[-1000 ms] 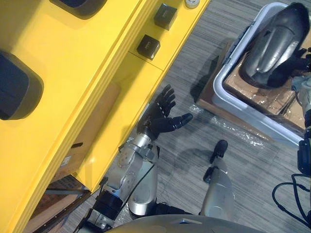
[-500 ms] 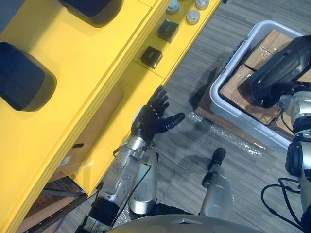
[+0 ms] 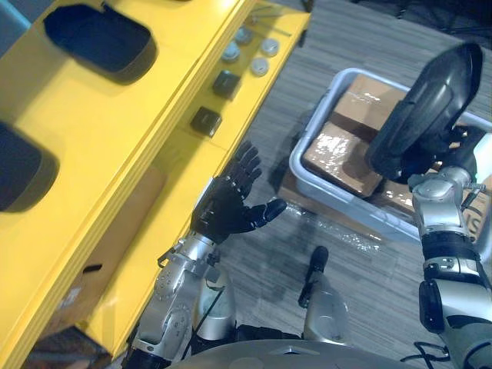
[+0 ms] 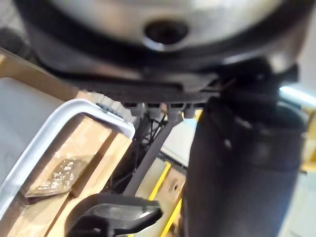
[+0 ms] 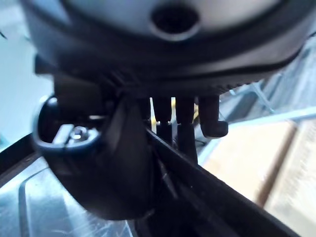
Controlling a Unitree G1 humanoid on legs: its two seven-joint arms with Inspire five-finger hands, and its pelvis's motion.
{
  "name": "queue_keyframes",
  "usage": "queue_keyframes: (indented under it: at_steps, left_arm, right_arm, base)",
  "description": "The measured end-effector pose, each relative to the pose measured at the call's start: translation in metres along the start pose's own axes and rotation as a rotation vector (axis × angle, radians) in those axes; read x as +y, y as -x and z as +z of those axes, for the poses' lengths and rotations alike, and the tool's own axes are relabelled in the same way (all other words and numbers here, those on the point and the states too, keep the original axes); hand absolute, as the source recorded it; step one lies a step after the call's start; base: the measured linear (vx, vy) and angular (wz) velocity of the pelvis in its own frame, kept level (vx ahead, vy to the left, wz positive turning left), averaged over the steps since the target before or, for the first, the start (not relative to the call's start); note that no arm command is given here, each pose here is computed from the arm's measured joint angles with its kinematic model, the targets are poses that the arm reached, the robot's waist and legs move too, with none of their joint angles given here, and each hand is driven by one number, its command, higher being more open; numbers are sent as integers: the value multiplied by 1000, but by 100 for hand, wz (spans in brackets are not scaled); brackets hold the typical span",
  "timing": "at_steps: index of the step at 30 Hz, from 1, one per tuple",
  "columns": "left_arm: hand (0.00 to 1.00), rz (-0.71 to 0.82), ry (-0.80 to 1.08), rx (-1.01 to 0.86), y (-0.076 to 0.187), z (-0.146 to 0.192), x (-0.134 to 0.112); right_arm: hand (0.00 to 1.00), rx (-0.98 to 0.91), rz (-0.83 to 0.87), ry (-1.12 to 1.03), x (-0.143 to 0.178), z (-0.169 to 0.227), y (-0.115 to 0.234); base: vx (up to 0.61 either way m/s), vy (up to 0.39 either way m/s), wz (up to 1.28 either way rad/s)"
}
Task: Walk over and take three plastic housings, then place them on the shelf
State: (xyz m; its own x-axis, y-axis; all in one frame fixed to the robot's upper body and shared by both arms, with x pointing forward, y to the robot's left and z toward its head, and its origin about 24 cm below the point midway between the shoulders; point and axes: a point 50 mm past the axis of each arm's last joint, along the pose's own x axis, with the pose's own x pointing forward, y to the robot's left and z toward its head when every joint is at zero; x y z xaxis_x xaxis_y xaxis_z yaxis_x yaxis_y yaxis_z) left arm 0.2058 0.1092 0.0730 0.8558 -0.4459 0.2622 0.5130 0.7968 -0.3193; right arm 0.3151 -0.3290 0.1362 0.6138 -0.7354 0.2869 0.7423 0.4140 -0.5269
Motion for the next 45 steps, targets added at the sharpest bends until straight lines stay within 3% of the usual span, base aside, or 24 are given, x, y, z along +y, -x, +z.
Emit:
queue_keyframes:
  at_steps: [6,13,19,30,37,38,45]
  left_arm:
    - [100,-80,10,164,-32,-18,0]
    - [100,8,18,253,-68,-31,16]
    - [100,51,35,213,-88,-22,15]
    - [100,120,94,240,-92,-31,19]
    - [100,113,98,292,-90,-44,13]
    - [0,109,99,297,-90,-45,12]
    - [0,136,97,295,-92,-47,8]
  right_arm:
    - [0,-266,3,77,4,18,19]
    - [0,-506,122,75,27,32,47]
    - [0,-564,258,8,55,29,85]
    - [0,-606,402,-134,79,38,133]
    - [0,-519,431,-239,89,36,150]
    - [0,-511,428,-243,90,35,151]
    - [0,-429,396,-288,92,25,160]
  base:
    - [71,41,-33]
    - [-2,43,-28]
    - [9,45,-17]
    - [-33,23,-6]
    - [-56,4,5]
    - [-26,-4,15]
    - [-9,6,6]
